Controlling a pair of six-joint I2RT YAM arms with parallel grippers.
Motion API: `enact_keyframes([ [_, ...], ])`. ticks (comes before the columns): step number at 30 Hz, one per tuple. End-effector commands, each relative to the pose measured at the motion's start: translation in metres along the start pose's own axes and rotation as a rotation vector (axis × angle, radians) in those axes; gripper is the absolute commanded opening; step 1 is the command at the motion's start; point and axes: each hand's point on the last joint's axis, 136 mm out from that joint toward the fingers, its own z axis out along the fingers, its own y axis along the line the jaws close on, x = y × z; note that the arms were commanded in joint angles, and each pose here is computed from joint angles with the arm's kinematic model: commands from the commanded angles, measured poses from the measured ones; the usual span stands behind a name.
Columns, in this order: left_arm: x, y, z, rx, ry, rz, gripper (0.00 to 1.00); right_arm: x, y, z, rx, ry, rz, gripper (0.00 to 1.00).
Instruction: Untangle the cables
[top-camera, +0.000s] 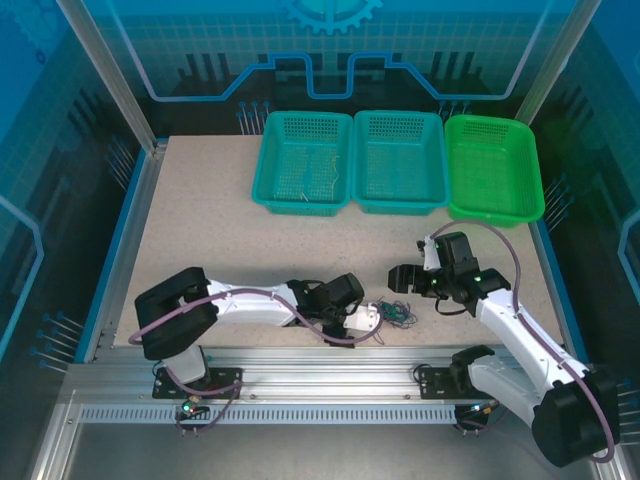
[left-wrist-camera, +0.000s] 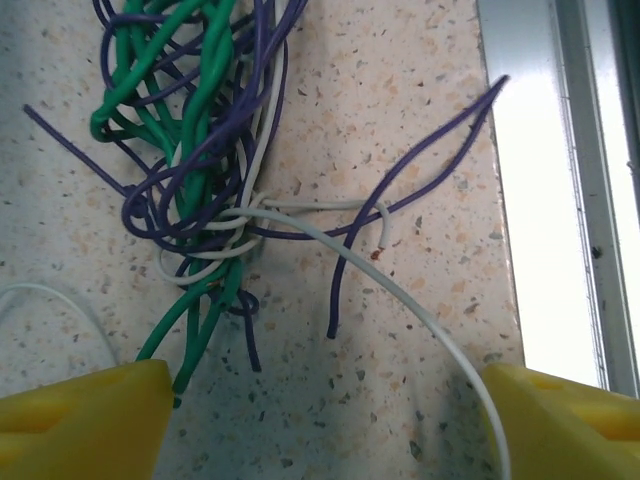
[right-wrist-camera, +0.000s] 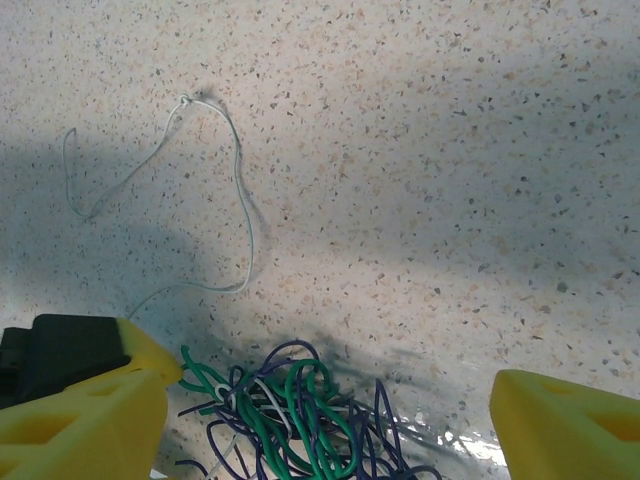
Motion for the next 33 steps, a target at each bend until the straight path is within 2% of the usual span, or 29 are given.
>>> enact_keyframes([
  [1, -0.008, -0.001, 0.004, 0.019, 0.004, -0.038, 0.76, 0.001, -0.001, -0.004, 0.011, 0.026, -0.003, 0.86],
  [3, -0.006, -0.002, 0.004, 0.016, -0.002, -0.051, 0.7, 0.003, -0.002, -0.003, 0.018, 0.047, -0.008, 0.86],
  [4, -0.006, -0.002, 0.004, 0.01, -0.012, -0.057, 0.64, 0.006, -0.002, -0.001, 0.017, 0.068, -0.005, 0.86],
  [8, -0.007, 0.001, 0.0, -0.015, -0.031, -0.063, 0.23, 0.018, -0.003, 0.008, 0.03, 0.151, 0.013, 0.85],
  [10, -0.01, 0.004, -0.006, -0.039, -0.054, -0.058, 0.09, 0.025, -0.006, 0.015, 0.09, 0.198, -0.013, 0.85],
  [11, -0.011, 0.005, -0.007, -0.053, -0.067, -0.056, 0.05, 0.029, -0.006, 0.018, 0.116, 0.219, -0.034, 0.85],
  [14, -0.011, 0.012, -0.012, -0.103, -0.087, -0.038, 0.0, 0.042, -0.001, 0.032, 0.151, 0.301, -0.072, 0.86],
  [18, -0.005, 0.025, -0.01, -0.183, -0.071, -0.027, 0.0, 0.052, -0.001, 0.046, 0.212, 0.354, -0.061, 0.83],
  [23, -0.007, 0.061, -0.021, -0.318, -0.138, -0.201, 0.0, 0.065, -0.004, 0.055, 0.272, 0.385, -0.068, 0.75],
  [24, -0.006, 0.068, -0.026, -0.349, -0.148, -0.224, 0.0, 0.068, -0.006, 0.057, 0.277, 0.394, -0.063, 0.68],
  [25, -0.004, 0.074, -0.03, -0.381, -0.158, -0.246, 0.0, 0.069, -0.008, 0.058, 0.288, 0.397, -0.053, 0.55],
  [26, -0.004, 0.078, -0.033, -0.399, -0.164, -0.259, 0.0, 0.069, -0.012, 0.058, 0.306, 0.389, -0.046, 0.41],
  [28, 0.0, 0.086, -0.038, -0.425, -0.168, -0.3, 0.0, 0.061, -0.018, 0.057, 0.336, 0.338, -0.026, 0.05],
  [29, 0.003, 0.09, -0.04, -0.434, -0.165, -0.328, 0.0, 0.055, -0.02, 0.055, 0.344, 0.31, -0.008, 0.0],
  [33, 0.021, 0.105, -0.047, -0.471, -0.128, -0.46, 0.02, 0.028, -0.042, 0.04, 0.38, 0.164, 0.136, 0.0],
])
